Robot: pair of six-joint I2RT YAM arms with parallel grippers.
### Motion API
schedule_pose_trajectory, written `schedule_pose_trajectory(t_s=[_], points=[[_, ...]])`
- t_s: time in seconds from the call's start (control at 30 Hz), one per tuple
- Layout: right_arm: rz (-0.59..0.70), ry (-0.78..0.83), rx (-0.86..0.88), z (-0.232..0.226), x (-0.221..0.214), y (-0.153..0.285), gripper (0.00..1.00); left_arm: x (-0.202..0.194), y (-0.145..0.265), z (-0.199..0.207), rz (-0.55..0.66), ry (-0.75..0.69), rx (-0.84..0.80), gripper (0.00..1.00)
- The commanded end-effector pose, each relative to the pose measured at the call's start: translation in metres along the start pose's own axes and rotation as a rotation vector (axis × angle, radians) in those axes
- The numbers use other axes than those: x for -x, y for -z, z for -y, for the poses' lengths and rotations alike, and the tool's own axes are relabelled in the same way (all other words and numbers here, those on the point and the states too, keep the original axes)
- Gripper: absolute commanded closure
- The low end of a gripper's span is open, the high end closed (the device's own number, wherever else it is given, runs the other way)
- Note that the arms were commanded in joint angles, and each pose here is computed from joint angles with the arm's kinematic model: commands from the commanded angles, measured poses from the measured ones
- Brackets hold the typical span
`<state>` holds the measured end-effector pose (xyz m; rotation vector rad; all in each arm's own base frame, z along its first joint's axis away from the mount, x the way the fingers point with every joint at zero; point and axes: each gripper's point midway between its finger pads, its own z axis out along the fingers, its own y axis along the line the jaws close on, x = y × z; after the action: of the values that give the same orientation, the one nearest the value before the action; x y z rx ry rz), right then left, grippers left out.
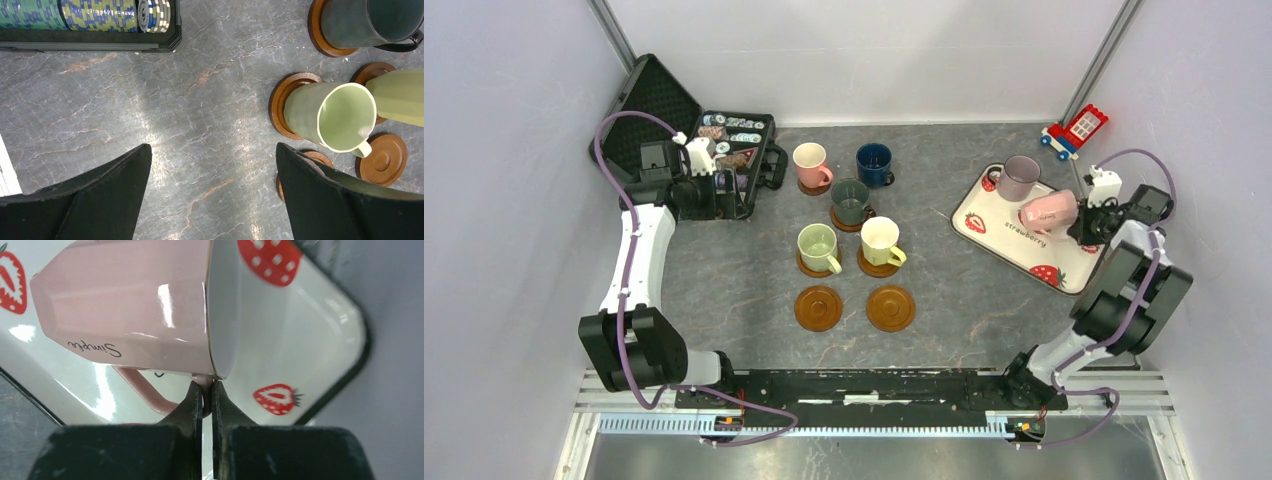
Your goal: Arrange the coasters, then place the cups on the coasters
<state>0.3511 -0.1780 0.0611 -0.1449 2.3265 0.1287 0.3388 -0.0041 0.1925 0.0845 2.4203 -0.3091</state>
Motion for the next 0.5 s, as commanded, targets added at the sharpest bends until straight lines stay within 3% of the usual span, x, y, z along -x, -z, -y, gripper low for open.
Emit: schedule_pose_trajectory(t_s=[0.0, 0.2, 0.47], points=[[0.136, 0.251, -0.222, 0.014, 0.082, 0.040, 1.00, 0.009, -0.001, 0.000, 0.044, -0.019, -0.011, 0.00], [0.107, 0.498, -0.427, 0.000, 0.101, 0.052, 1.00, 0.014, -0.001, 0.000, 0.055, -0.030, -0.009, 0.00], [0.112, 0.744, -0.566, -0.043, 0.110, 0.051, 1.00, 0.015, -0.003, -0.002, 0.053, -0.035, -0.006, 0.00]])
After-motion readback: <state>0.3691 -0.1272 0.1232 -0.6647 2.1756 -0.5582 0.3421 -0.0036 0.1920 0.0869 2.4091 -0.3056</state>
